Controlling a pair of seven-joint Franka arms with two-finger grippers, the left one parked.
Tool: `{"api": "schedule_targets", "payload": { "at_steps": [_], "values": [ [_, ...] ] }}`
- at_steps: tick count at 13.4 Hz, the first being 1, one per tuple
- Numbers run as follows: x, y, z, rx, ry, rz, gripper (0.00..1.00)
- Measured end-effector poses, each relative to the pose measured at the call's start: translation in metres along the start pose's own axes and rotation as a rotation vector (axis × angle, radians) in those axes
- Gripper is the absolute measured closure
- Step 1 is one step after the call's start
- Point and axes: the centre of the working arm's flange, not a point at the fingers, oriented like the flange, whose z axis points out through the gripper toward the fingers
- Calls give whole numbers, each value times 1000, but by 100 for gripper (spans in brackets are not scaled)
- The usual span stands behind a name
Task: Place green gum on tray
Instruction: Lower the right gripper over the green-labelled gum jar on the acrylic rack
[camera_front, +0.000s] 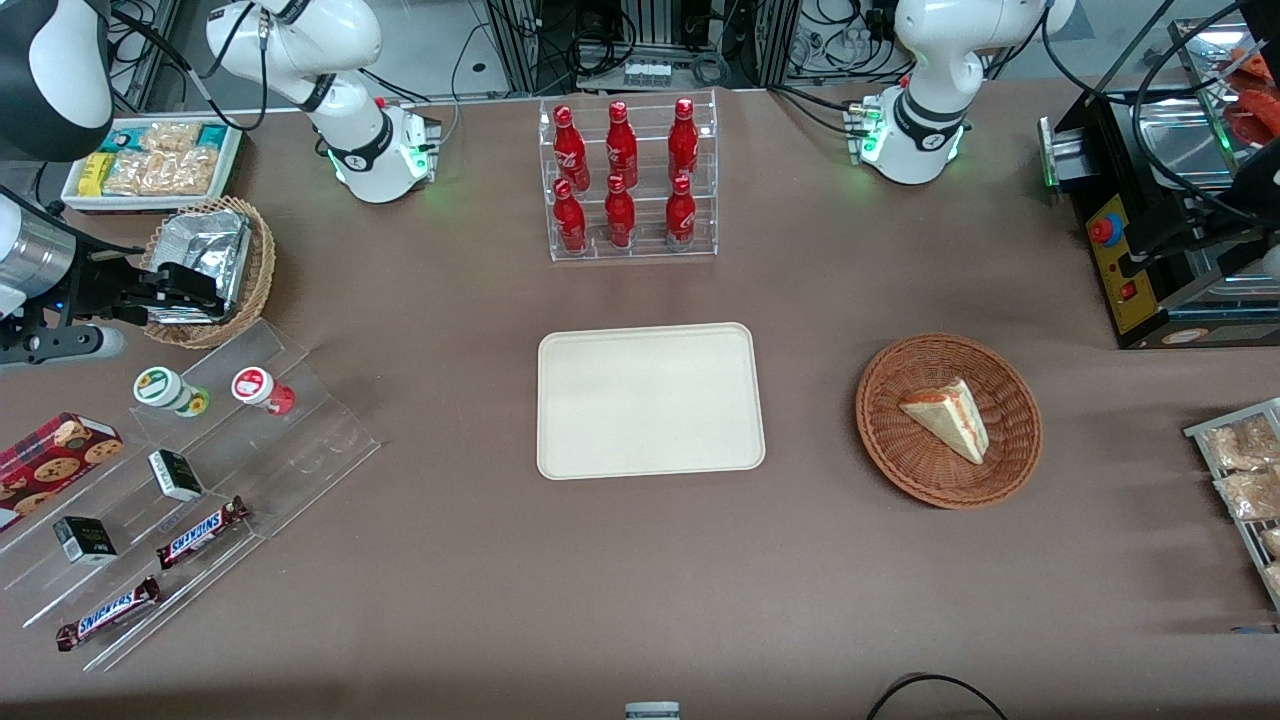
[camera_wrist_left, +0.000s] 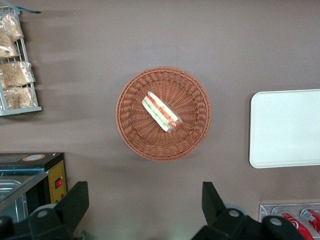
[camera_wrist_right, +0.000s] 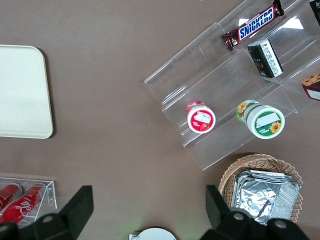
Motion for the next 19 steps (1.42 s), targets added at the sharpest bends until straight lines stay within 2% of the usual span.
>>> {"api": "schedule_targets", "payload": {
  "at_steps": [5,9,13,19],
  "values": [
    [3,6,2,-10,8,9,0],
    [10,44,24,-8,6,-15,0],
    [11,90,64,-5,24,-213,0],
    [9,139,110,-59,105,-620,0]
  ]
}}
